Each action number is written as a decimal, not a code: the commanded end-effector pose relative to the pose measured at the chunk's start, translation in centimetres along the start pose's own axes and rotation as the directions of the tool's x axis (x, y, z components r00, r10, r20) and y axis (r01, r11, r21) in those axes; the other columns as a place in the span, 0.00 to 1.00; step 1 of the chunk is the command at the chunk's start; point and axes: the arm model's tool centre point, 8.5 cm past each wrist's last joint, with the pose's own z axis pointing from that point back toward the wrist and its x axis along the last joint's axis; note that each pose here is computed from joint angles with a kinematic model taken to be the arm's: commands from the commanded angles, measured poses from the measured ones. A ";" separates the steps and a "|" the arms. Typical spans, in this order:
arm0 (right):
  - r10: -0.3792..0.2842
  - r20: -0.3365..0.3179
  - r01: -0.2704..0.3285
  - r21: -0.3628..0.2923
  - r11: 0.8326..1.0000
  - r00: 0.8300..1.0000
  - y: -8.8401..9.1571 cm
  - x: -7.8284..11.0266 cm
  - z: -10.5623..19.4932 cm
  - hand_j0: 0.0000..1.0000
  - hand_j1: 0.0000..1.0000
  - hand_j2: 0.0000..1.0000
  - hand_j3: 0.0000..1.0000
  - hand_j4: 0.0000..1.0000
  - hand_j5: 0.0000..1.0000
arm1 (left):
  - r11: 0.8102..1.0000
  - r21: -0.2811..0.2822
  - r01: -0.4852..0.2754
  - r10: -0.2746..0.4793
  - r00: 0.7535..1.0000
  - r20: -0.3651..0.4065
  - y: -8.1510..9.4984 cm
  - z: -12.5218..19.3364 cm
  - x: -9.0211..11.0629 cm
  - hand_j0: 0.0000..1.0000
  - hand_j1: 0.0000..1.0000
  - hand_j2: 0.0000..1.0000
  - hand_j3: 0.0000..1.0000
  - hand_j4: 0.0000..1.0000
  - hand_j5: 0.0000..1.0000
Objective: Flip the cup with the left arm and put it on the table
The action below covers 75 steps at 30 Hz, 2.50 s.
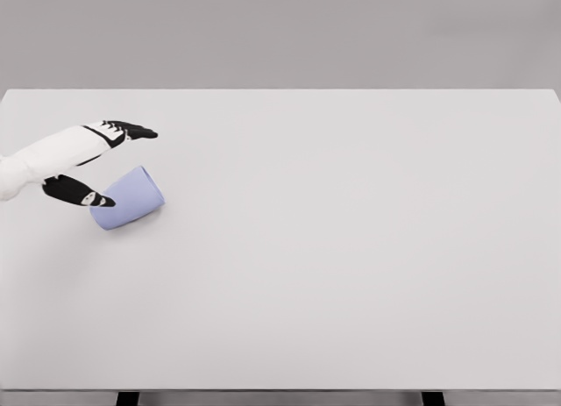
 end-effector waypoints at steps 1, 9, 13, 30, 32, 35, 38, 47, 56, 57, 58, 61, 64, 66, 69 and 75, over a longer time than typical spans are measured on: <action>0.000 0.003 0.000 0.000 1.000 1.000 0.0 0.1 0.0 1.00 1.00 1.00 1.00 1.00 1.00 | 1.000 0.007 -0.013 0.013 1.000 0.010 -0.2 -0.4 0.2 1.00 1.00 1.00 1.00 1.00 1.00; 0.001 -0.002 -0.001 0.001 1.000 1.000 0.0 -0.1 0.0 1.00 1.00 1.00 1.00 1.00 1.00 | 0.998 0.057 -0.010 0.005 0.996 0.087 0.5 -2.4 4.0 1.00 1.00 1.00 1.00 1.00 1.00; 0.001 -0.002 -0.001 -0.001 1.000 1.000 0.0 -0.1 0.0 1.00 1.00 1.00 1.00 1.00 1.00 | 0.973 0.173 -0.150 0.191 0.950 -0.249 4.0 -0.3 0.5 1.00 1.00 1.00 1.00 1.00 1.00; 0.001 -0.001 -0.001 -0.001 1.000 1.000 0.0 0.0 0.0 1.00 1.00 1.00 1.00 1.00 1.00 | 0.841 0.100 -0.531 0.540 0.822 -0.179 0.5 1.5 0.2 1.00 1.00 1.00 1.00 1.00 1.00; 0.001 -0.001 -0.001 -0.001 1.000 1.000 0.0 0.0 0.0 1.00 1.00 1.00 1.00 1.00 1.00 | 0.869 0.085 -0.488 0.495 0.850 -0.179 -0.5 0.2 0.6 1.00 1.00 1.00 1.00 1.00 1.00; 0.001 -0.001 -0.001 -0.001 1.000 1.000 0.0 0.0 0.0 1.00 1.00 1.00 1.00 1.00 1.00 | 0.879 0.081 -0.469 0.475 0.850 -0.227 -1.4 -0.5 0.4 1.00 1.00 1.00 1.00 1.00 1.00; 0.001 -0.002 -0.001 -0.001 1.000 1.000 0.0 -0.1 0.0 1.00 1.00 1.00 1.00 1.00 1.00 | 0.886 0.077 -0.457 0.459 0.843 -0.281 -2.0 -1.0 0.2 1.00 1.00 1.00 1.00 1.00 1.00; 0.001 -0.001 -0.001 -0.001 1.000 1.000 0.0 0.0 0.0 1.00 1.00 1.00 1.00 1.00 1.00 | 0.884 0.072 -0.462 0.458 0.827 -0.327 -3.2 -2.3 0.2 1.00 1.00 1.00 1.00 1.00 1.00; 0.001 -0.001 -0.001 -0.001 1.000 1.000 0.0 0.0 0.0 1.00 1.00 1.00 1.00 1.00 1.00 | 0.887 0.061 -0.458 0.446 0.815 -0.371 -4.5 -3.2 0.3 1.00 1.00 1.00 1.00 1.00 1.00; 0.001 -0.002 -0.001 -0.001 1.000 1.000 0.0 -0.1 0.0 1.00 1.00 1.00 1.00 1.00 1.00 | 0.892 0.060 -0.448 0.435 0.817 -0.379 -4.5 -3.2 0.2 1.00 1.00 1.00 1.00 1.00 1.00; 0.001 -0.001 -0.001 -0.001 1.000 1.000 0.0 0.0 0.0 1.00 1.00 1.00 1.00 1.00 1.00 | 0.900 0.058 -0.433 0.419 0.818 -0.395 -4.6 -3.2 0.1 1.00 1.00 1.00 1.00 1.00 1.00; 0.001 -0.001 -0.001 -0.001 1.000 1.000 0.0 0.0 0.0 1.00 1.00 1.00 1.00 1.00 1.00 | 0.904 0.049 -0.425 0.405 0.813 -0.417 -4.9 -3.6 0.2 1.00 1.00 1.00 1.00 1.00 1.00; 0.001 -0.001 -0.001 -0.001 1.000 1.000 0.0 0.0 0.0 1.00 1.00 1.00 1.00 1.00 1.00 | 0.905 0.045 -0.424 0.401 0.812 -0.423 -5.2 -4.0 0.3 1.00 1.00 1.00 1.00 1.00 1.00; 0.001 -0.002 -0.001 -0.001 1.000 1.000 0.0 -0.1 0.0 1.00 1.00 1.00 1.00 1.00 1.00 | 0.904 0.048 -0.425 0.405 0.813 -0.419 -5.2 -4.2 0.5 1.00 1.00 1.00 1.00 1.00 1.00; 0.001 -0.002 -0.001 -0.001 1.000 1.000 0.0 -0.1 0.0 1.00 1.00 1.00 1.00 1.00 1.00 | 0.910 0.038 -0.413 0.387 0.816 -0.430 -5.5 -4.3 0.5 1.00 1.00 1.00 1.00 1.00 1.00; 0.001 -0.002 -0.001 -0.001 1.000 1.000 0.0 -0.1 0.0 1.00 1.00 1.00 1.00 1.00 1.00 | 0.915 0.042 -0.401 0.377 0.816 -0.438 -5.5 -4.6 0.5 1.00 1.00 1.00 1.00 1.00 1.00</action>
